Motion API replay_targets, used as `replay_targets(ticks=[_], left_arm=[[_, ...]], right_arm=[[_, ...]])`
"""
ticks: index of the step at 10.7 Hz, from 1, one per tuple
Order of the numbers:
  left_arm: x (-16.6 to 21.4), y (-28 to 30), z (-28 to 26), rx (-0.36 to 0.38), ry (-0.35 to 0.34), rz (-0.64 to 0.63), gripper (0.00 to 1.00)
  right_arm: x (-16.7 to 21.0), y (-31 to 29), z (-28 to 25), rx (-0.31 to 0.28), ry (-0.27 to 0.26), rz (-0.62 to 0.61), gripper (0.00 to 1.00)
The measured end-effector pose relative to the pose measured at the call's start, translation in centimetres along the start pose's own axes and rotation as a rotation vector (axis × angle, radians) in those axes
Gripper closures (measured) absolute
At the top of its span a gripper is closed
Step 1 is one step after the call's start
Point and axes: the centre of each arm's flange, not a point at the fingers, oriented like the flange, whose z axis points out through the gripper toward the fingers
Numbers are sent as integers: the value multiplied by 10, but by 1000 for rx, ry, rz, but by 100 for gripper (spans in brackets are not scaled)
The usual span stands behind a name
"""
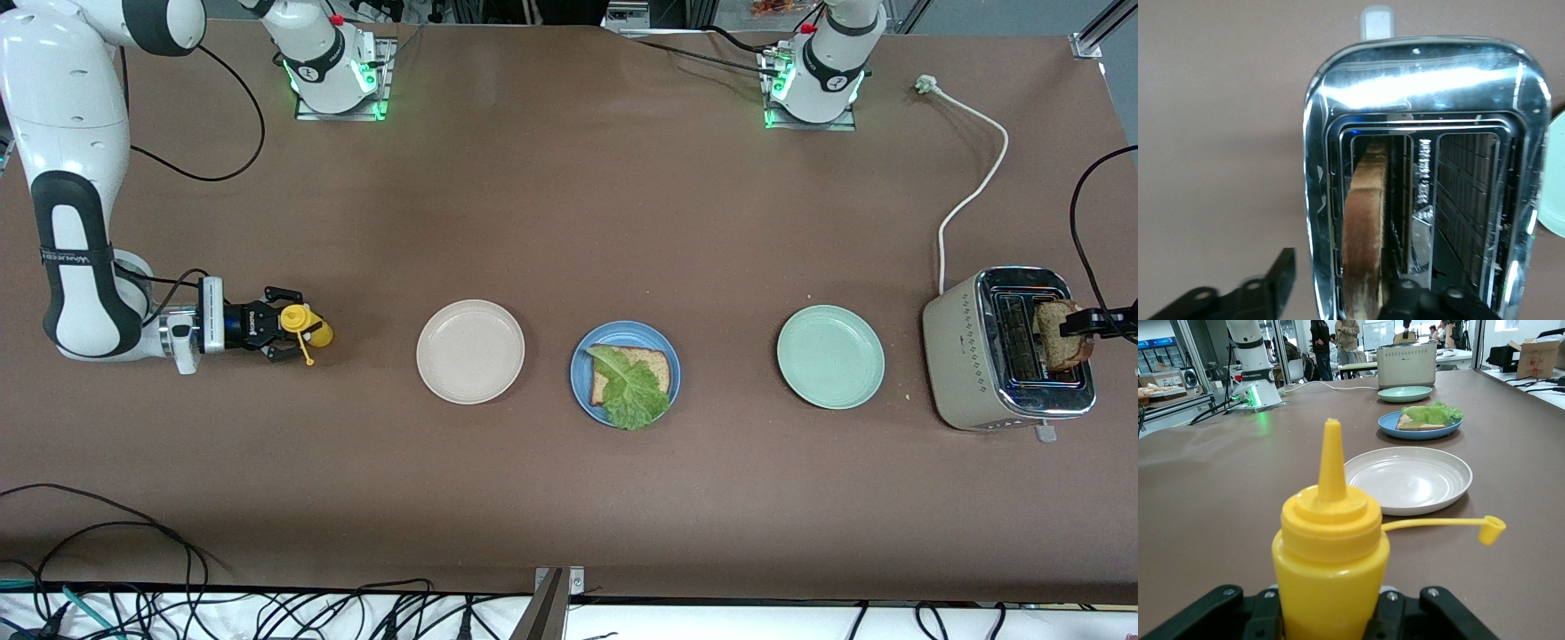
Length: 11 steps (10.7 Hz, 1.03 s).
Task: Make sandwich in blue plate with both arms
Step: 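Set down the bottle while the left gripper grasps the toaster bread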
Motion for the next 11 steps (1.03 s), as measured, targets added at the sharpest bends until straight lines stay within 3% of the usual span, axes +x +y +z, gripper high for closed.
replay_targets(ticks=[3,4,6,11], left_arm=[[0,-3,1,-21,13,10,80],[0,-2,1,-22,13,13,85],[1,-1,0,-22,13,16,85],[1,8,-23,-19,28,30,90]], right_arm=[[-3,0,1,5,10,0,89],[-2,0,1,6,11,-1,85],[-2,0,2,7,12,-2,78],[-2,-1,-1,6,20,39,13]])
